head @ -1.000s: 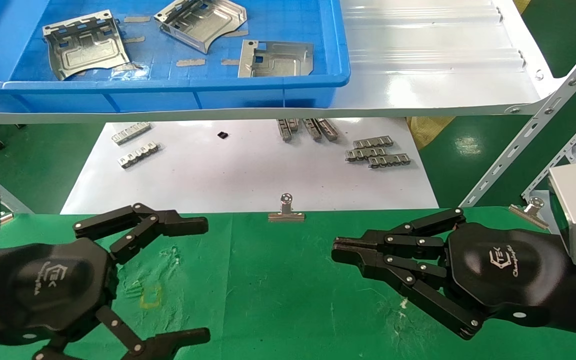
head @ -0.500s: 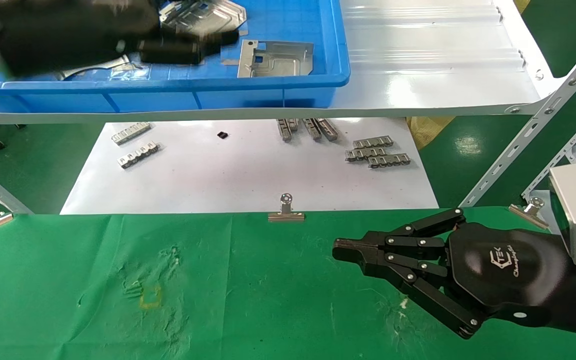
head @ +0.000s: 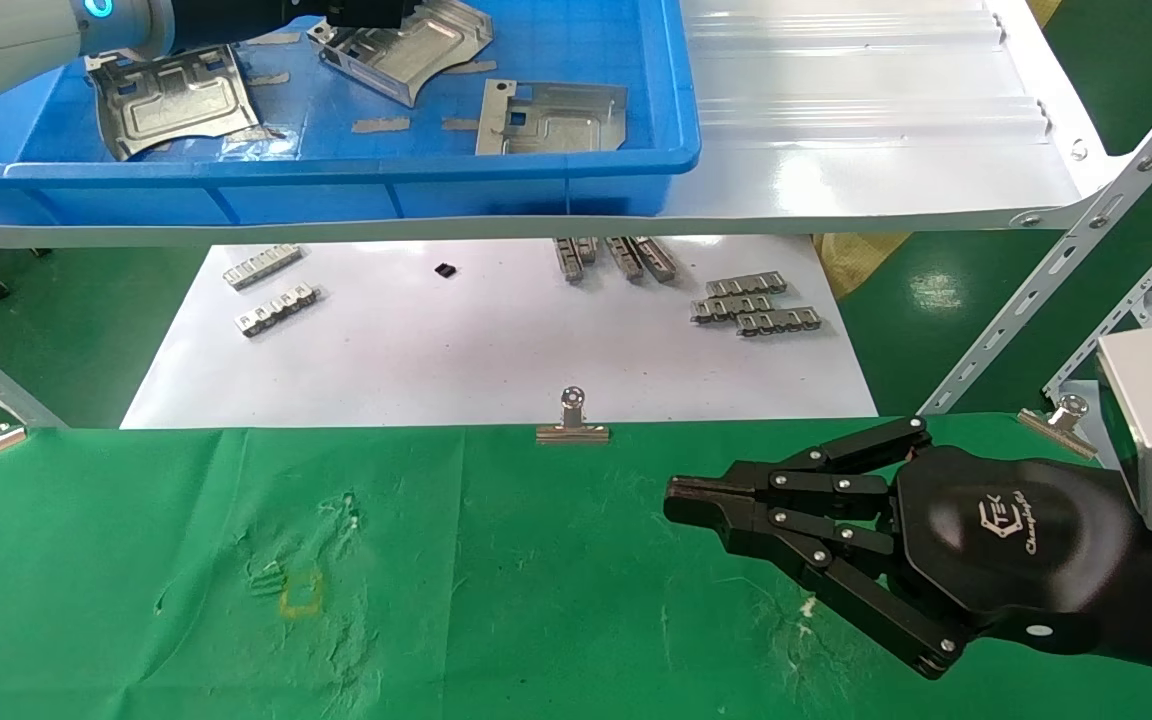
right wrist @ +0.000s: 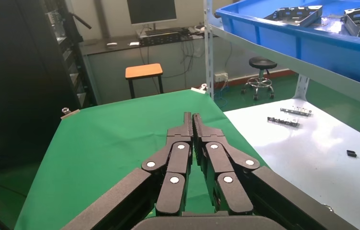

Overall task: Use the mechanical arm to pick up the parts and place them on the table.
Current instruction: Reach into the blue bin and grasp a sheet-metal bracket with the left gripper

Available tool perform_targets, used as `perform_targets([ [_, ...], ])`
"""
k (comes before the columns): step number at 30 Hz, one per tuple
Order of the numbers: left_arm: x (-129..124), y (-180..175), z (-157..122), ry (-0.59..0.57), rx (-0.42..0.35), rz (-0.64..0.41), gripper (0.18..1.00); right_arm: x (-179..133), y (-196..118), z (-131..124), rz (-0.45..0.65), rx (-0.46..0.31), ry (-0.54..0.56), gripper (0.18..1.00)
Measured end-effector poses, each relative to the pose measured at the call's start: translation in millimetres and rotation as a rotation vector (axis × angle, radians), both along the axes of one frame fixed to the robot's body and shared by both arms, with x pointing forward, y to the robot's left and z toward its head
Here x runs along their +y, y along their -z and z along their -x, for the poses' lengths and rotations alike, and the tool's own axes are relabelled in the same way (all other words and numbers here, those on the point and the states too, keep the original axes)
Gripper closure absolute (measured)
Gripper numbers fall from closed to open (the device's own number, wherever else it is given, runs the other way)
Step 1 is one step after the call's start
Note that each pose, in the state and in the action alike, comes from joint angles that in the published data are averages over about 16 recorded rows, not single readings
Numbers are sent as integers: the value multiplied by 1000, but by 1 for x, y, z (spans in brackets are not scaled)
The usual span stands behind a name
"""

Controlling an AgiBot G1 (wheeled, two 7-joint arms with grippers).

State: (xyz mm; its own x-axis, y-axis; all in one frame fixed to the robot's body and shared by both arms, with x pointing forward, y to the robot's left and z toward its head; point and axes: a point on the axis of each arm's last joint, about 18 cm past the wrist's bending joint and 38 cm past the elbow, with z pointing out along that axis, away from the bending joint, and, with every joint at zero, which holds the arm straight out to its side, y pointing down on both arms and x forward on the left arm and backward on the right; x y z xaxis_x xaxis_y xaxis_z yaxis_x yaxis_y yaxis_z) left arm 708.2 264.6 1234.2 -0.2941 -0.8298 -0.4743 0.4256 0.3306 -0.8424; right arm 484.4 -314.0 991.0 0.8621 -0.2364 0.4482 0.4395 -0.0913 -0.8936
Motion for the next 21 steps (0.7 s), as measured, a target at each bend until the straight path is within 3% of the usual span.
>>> perform_targets([
  [14,4,9,-8,-58,90,12,275,0,0,0,0,0,0,861],
  [21,5,9,-7,-55,100,14,391,0,0,0,0,0,0,712],
])
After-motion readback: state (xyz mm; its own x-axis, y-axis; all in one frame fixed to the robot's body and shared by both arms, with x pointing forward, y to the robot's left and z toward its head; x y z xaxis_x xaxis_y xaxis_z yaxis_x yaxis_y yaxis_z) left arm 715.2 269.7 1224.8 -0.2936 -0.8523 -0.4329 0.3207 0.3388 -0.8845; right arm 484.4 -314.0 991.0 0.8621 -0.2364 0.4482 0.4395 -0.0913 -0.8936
